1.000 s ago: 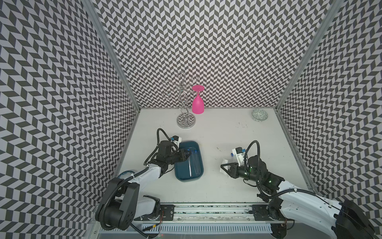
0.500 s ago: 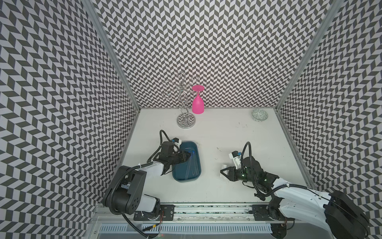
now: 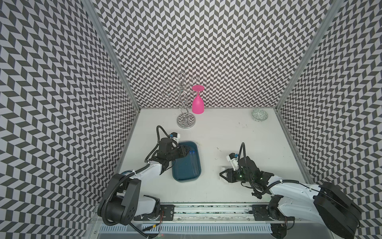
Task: Wipe the exteriors of test tubes
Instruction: Place the cleaning item at the center of the board, then pick up the test tube at the center of the board.
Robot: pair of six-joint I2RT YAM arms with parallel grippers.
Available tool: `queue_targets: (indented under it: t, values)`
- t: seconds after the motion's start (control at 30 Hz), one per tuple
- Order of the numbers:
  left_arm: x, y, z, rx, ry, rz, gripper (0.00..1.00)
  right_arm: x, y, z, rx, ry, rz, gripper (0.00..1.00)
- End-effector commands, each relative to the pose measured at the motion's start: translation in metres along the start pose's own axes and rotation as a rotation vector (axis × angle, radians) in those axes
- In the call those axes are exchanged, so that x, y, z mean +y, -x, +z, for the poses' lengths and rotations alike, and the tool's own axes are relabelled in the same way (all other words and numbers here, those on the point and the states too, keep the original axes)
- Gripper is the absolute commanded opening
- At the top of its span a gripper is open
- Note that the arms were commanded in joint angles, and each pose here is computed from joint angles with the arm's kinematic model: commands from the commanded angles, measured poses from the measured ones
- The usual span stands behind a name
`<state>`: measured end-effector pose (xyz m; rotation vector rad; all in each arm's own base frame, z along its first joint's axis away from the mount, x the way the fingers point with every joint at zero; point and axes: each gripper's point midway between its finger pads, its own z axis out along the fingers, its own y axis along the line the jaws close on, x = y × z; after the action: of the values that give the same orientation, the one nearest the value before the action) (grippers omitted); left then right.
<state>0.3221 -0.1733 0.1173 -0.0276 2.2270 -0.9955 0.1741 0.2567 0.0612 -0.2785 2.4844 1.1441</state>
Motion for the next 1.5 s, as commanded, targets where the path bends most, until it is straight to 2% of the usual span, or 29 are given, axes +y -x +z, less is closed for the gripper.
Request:
queue_targets:
  t: [0.0, 0.17, 0.33, 0.47, 0.7, 0.83, 1.13, 1.27, 1.47]
  values:
    - [-0.015, 0.022, -0.010, -0.053, -0.015, 0.038, 0.26, 0.016, 0.012, 0.008, -0.032, 0.030, -0.044, 0.18]
    - [-0.033, 0.035, -0.026, -0.099, -0.039, 0.079, 0.28, 0.017, 0.001, 0.024, 0.032, -0.010, -0.060, 0.24]
    - [-0.043, 0.039, -0.041, -0.136, -0.053, 0.105, 0.29, 0.024, 0.003, 0.029, 0.053, -0.055, -0.089, 0.43]
    - [-0.046, 0.037, -0.048, -0.154, -0.057, 0.116, 0.29, 0.024, 0.017, 0.019, 0.031, -0.129, -0.107, 0.51]
    - [-0.041, 0.029, -0.050, -0.156, -0.053, 0.117, 0.30, 0.043, 0.058, -0.012, -0.071, -0.214, -0.171, 0.58]
    - [-0.042, 0.028, -0.051, -0.154, -0.057, 0.118, 0.30, 0.038, 0.084, -0.029, -0.134, -0.291, -0.202, 0.58]
    - [-0.040, 0.018, -0.055, -0.155, -0.076, 0.108, 0.30, -0.036, 0.113, -0.046, -0.209, -0.523, -0.115, 0.49]
    - [-0.041, 0.013, -0.055, -0.146, -0.089, 0.100, 0.32, -0.056, 0.116, -0.036, -0.185, -0.580, -0.092, 0.43]
    - [-0.041, 0.008, -0.059, -0.153, -0.102, 0.091, 0.32, -0.091, 0.101, -0.016, -0.074, -0.685, -0.038, 0.36]
